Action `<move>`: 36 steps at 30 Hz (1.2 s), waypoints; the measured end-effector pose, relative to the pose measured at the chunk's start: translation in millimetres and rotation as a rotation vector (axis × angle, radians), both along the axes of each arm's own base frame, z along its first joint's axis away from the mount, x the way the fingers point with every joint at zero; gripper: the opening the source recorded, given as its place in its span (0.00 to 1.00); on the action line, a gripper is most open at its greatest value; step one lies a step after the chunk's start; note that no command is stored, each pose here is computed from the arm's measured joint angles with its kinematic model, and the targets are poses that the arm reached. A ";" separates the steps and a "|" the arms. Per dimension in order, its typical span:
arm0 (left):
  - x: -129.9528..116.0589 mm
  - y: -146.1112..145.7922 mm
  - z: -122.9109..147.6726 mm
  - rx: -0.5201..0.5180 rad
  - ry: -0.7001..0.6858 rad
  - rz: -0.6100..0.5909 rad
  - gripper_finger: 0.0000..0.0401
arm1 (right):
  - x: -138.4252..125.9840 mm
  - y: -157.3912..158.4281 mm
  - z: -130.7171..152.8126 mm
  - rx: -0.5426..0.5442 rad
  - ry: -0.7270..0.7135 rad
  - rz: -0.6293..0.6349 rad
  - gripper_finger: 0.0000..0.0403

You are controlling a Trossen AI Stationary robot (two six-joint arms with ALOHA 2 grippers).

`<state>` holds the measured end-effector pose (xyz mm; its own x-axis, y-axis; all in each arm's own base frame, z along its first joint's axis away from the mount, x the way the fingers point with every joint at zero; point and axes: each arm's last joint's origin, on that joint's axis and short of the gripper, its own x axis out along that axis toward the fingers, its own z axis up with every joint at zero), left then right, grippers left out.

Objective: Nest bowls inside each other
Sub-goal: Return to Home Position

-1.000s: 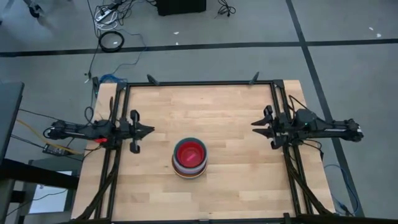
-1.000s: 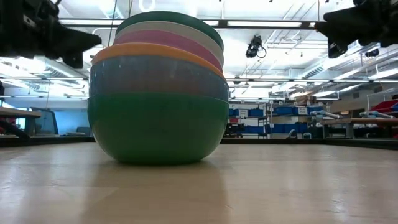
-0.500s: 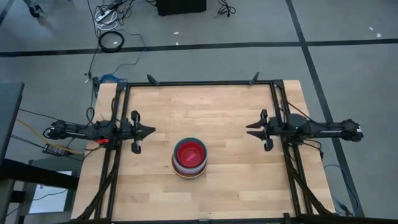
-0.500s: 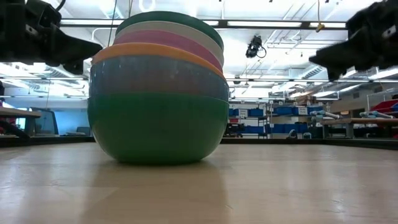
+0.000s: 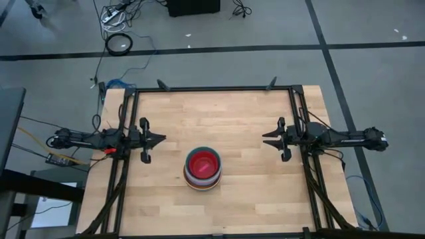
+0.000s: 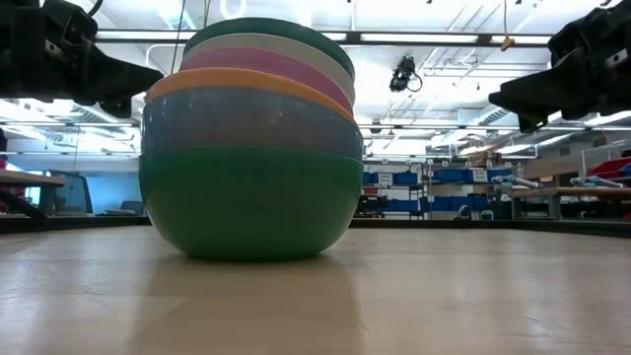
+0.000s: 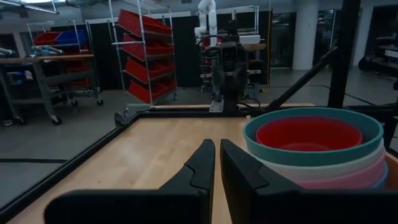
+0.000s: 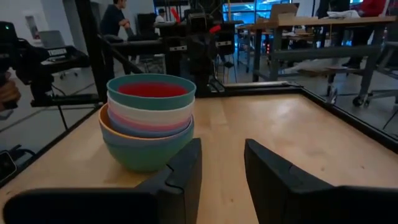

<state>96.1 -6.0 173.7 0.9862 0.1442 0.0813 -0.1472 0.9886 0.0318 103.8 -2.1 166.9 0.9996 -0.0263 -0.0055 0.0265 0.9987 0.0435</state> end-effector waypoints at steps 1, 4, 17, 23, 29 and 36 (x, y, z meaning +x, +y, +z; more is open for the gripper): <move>0.0 0.0 -0.2 0.000 0.001 0.000 0.09 | 0.0 0.0 0.0 0.000 0.000 0.000 0.27; 0.0 0.0 0.1 -0.006 -0.003 -0.001 0.09 | 0.0 0.0 0.0 -0.001 0.000 0.000 0.27; 0.0 0.0 0.1 -0.009 -0.004 -0.001 0.09 | 0.0 0.1 -0.3 0.039 0.001 0.002 0.28; 0.0 0.0 0.0 -0.009 -0.003 -0.001 0.09 | 0.0 0.1 -0.5 0.039 0.001 0.003 0.27; 0.0 0.0 0.0 -0.009 -0.003 -0.001 0.09 | 0.1 0.1 -0.6 0.039 0.001 0.003 0.28; 0.0 0.0 0.0 -0.009 -0.003 -0.002 0.09 | 0.1 0.1 -0.6 0.040 0.001 0.003 0.28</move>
